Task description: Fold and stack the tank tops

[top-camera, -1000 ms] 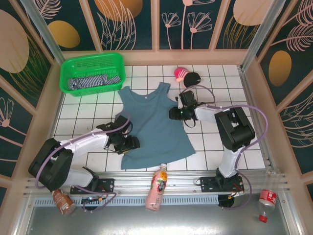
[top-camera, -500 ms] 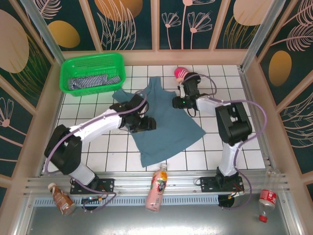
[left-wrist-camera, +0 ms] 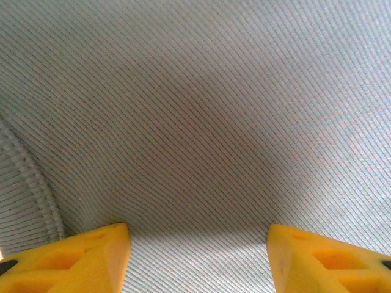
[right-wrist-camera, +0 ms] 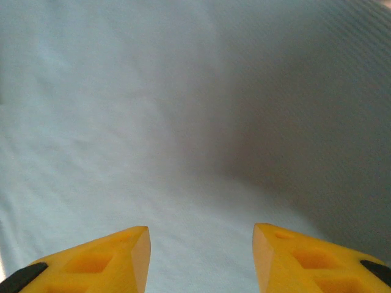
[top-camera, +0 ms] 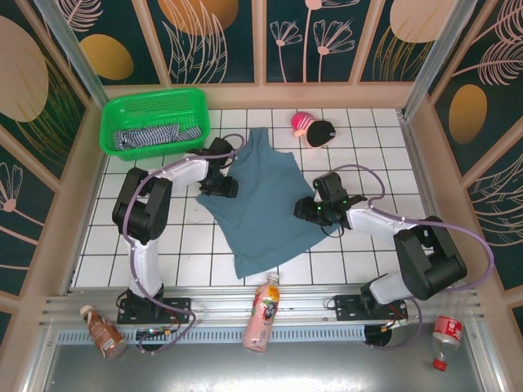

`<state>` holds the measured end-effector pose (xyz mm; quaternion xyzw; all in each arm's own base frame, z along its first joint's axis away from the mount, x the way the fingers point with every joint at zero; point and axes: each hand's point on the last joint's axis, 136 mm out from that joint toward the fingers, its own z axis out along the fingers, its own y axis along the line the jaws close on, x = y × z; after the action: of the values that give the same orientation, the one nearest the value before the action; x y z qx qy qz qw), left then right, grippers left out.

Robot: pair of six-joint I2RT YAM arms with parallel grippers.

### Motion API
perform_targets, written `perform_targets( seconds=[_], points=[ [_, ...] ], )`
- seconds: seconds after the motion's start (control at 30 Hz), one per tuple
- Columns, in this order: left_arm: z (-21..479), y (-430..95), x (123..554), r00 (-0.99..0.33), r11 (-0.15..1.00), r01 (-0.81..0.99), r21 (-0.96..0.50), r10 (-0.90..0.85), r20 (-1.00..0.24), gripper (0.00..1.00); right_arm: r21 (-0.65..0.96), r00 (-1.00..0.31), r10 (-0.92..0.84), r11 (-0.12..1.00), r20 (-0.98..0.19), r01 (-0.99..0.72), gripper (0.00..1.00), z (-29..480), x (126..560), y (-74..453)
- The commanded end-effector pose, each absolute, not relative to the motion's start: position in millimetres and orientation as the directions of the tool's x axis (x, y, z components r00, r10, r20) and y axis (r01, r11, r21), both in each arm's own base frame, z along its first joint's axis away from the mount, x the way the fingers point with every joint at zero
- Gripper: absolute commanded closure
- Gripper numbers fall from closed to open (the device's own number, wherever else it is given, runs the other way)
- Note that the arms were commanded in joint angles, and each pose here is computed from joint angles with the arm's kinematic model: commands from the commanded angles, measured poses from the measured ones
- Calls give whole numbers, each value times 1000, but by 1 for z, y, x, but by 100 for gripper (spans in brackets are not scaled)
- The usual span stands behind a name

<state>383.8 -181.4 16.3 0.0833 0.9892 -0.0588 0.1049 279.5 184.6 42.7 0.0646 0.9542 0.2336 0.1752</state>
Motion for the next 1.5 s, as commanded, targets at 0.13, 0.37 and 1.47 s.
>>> perform_targets(
  seconds=[0.13, 0.37, 1.47],
  points=[
    [11, -181, 333, -988, 979, 133, -155, 117, -105, 39, 332, -948, 171, 940, -270, 75, 52, 5, 285, 151],
    [25, -225, 286, -997, 945, -30, -326, -53, -60, 38, 106, -946, 52, 994, -320, 19, 53, 0, 327, 99],
    [39, -132, 249, -982, 981, -169, -97, -176, -73, 37, 308, -860, 86, 948, -503, -85, 39, 93, 374, 108]
  ],
)
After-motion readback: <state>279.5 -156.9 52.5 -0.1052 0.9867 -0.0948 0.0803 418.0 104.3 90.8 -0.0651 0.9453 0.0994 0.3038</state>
